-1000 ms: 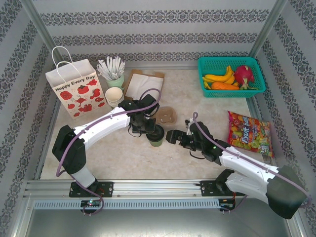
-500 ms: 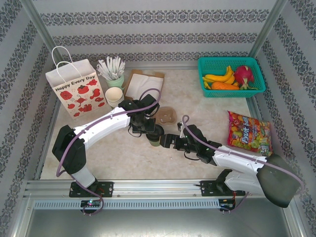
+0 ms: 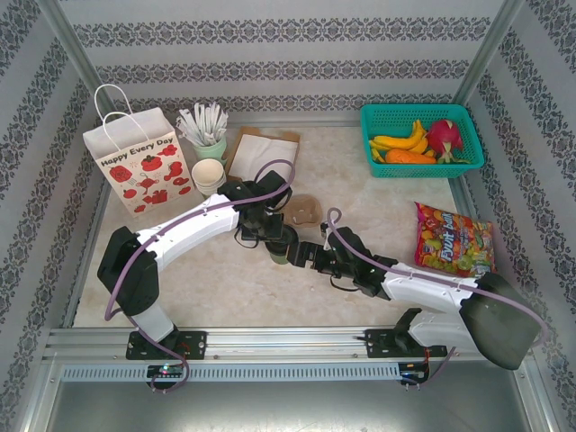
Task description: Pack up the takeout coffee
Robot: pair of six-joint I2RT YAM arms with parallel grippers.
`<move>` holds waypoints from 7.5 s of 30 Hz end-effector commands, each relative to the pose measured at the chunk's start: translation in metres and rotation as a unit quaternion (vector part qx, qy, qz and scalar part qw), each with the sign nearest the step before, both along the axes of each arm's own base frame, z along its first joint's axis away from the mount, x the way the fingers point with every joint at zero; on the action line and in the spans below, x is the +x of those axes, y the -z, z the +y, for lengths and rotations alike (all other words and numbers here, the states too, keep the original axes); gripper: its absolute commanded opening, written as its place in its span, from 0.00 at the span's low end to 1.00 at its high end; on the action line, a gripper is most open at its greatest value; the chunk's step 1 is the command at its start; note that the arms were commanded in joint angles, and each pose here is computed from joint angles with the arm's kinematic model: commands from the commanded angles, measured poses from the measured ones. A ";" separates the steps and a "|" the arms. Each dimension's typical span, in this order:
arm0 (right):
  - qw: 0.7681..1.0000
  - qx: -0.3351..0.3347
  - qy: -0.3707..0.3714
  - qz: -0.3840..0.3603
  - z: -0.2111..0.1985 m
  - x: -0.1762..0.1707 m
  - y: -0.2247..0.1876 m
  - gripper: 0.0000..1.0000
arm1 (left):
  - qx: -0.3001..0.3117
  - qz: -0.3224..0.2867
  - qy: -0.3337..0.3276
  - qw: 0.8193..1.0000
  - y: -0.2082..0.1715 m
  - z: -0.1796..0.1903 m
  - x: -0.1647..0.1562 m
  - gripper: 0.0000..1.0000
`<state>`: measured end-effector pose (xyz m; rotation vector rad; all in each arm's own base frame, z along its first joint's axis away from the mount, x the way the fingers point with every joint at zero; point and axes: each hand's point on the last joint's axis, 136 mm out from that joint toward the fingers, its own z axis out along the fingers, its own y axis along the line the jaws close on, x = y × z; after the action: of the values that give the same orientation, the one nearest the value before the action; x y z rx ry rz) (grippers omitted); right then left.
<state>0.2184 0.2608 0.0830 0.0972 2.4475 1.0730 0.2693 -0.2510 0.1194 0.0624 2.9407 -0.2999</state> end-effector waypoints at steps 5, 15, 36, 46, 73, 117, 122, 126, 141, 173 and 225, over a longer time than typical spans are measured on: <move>0.991 -0.125 -0.006 0.051 -0.029 -0.025 0.059 0.96 | 0.064 0.135 0.031 0.988 0.065 0.013 -0.052 0.00; 0.991 -0.050 -0.072 -0.097 0.022 -0.001 -0.023 0.97 | 0.036 0.109 0.022 0.993 0.039 0.000 -0.040 0.00; 0.990 -0.140 0.030 -0.008 -0.031 0.008 0.040 0.95 | 0.023 0.097 0.033 0.994 0.035 -0.006 -0.037 0.00; 0.997 -0.048 -0.048 -0.023 -0.005 0.003 -0.005 0.96 | 0.033 0.050 0.076 0.995 0.018 -0.007 -0.021 0.00; 0.983 0.067 -0.058 0.162 -0.003 0.059 -0.036 0.77 | 0.046 -0.033 0.231 0.971 -0.011 -0.016 -0.002 0.00; 0.992 -0.005 -0.039 0.124 -0.001 0.049 -0.033 0.86 | 0.000 -0.015 0.124 0.992 0.019 -0.014 -0.014 0.00; 0.996 -0.006 -0.042 0.080 -0.002 0.042 -0.051 0.98 | 0.001 -0.012 0.109 0.994 0.013 -0.015 -0.011 0.00; 0.996 -0.019 -0.025 0.078 -0.009 0.036 -0.049 0.98 | -0.001 -0.006 0.099 0.995 0.011 -0.017 -0.010 0.00; 0.992 -0.058 0.052 0.096 -0.016 0.029 -0.026 0.86 | 0.000 -0.001 0.080 0.997 0.009 -0.016 -0.009 0.01; 0.990 -0.100 0.011 0.093 -0.017 0.021 -0.022 0.70 | -0.107 -0.094 0.077 0.987 -0.046 -0.028 -0.003 0.22; 0.952 -0.279 -0.035 0.124 -0.016 -0.005 0.039 0.85 | -0.055 0.016 -0.127 0.990 0.042 0.047 0.003 1.00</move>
<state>0.2476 0.2795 0.1045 -0.0461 2.7020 0.6036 0.2716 -0.1988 0.0804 -0.3414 2.9083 -0.3886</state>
